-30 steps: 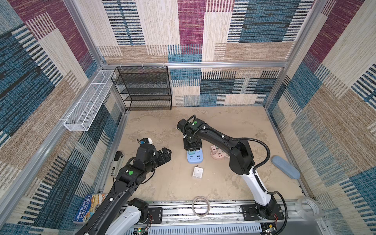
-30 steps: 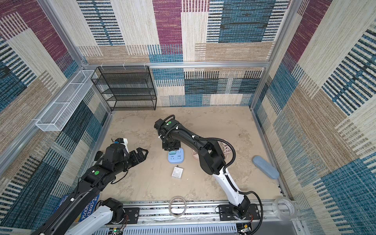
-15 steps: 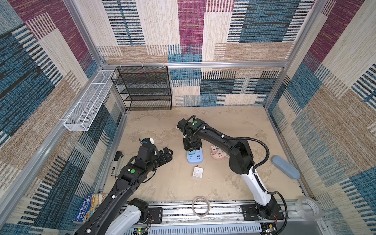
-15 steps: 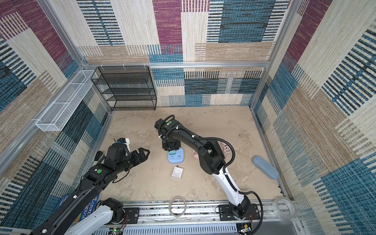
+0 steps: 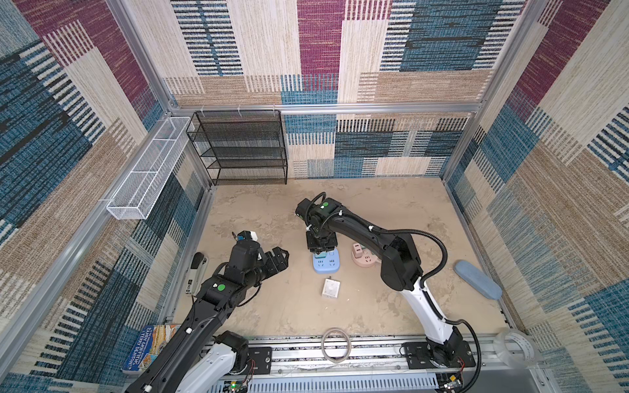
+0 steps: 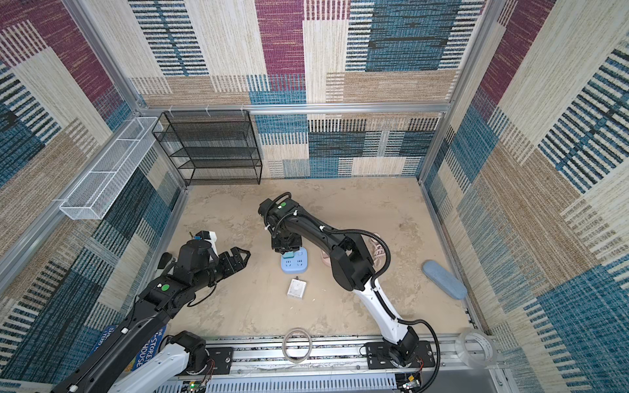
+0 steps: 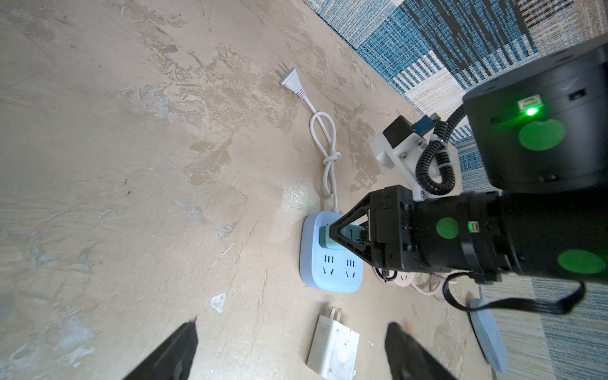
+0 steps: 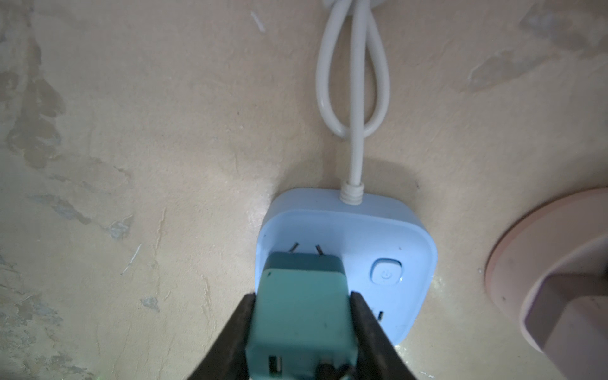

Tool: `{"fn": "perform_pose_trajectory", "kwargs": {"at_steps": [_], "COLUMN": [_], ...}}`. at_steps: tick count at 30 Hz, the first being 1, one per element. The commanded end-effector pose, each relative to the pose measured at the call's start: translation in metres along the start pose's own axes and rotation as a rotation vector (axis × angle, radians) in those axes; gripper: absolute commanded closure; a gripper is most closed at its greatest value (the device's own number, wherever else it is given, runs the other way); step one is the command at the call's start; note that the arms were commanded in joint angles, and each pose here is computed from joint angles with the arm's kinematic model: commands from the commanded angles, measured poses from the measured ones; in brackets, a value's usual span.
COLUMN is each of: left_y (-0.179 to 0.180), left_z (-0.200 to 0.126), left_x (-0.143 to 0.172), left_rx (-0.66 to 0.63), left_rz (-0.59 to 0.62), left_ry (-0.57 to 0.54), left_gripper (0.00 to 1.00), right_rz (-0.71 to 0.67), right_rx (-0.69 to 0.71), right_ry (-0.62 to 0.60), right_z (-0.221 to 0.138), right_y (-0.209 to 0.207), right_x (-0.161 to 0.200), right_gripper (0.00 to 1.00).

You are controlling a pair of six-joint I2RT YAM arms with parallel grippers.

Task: Insert plugs into power strip
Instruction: Insert the plug into the socket.

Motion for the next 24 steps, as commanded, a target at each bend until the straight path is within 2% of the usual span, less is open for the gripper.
{"fn": "perform_pose_trajectory", "kwargs": {"at_steps": [1,4,8,12,18,24], "left_y": [-0.003,-0.002,-0.001,-0.001,0.001,0.001], "left_z": [-0.004,-0.008,-0.013,-0.013,-0.012,-0.01], "left_x": [-0.007,-0.008,-0.008,-0.007,-0.005,-0.003], "left_rx": [0.005,-0.003,-0.004,-0.005,-0.006,-0.004], "left_rz": [0.004,-0.008,-0.01,-0.005,-0.014,-0.001], "left_ry": [-0.031,-0.05,-0.073,-0.065,-0.056,-0.049], "left_gripper": [0.06,0.07,0.07,0.07,0.07,0.06], "right_rz": [-0.015,-0.004,0.005,-0.002,-0.002,-0.003], "right_rx": [-0.008,-0.051,-0.119,-0.128,-0.082,-0.12], "right_ry": [0.002,-0.028,-0.057,-0.057,-0.038,-0.077], "right_z": [-0.002,-0.018,-0.038,-0.04,-0.023,-0.043], "right_y": [0.002,0.005,0.009,0.009,0.005,0.006], "right_x": [-0.002,-0.005,-0.005,-0.005,-0.004,-0.007], "right_gripper": [0.67,0.65,0.56,0.5,0.5,0.49]}}
Point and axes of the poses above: each gripper's point midway between its finger pads, its own z axis out along the fingers, its own y axis along the line the jaws close on, x = y × z, the point moved 7 cm from there along -z, back along the fingers, and after that the axes turned 13 degrees about z, right-handed, at the moved point
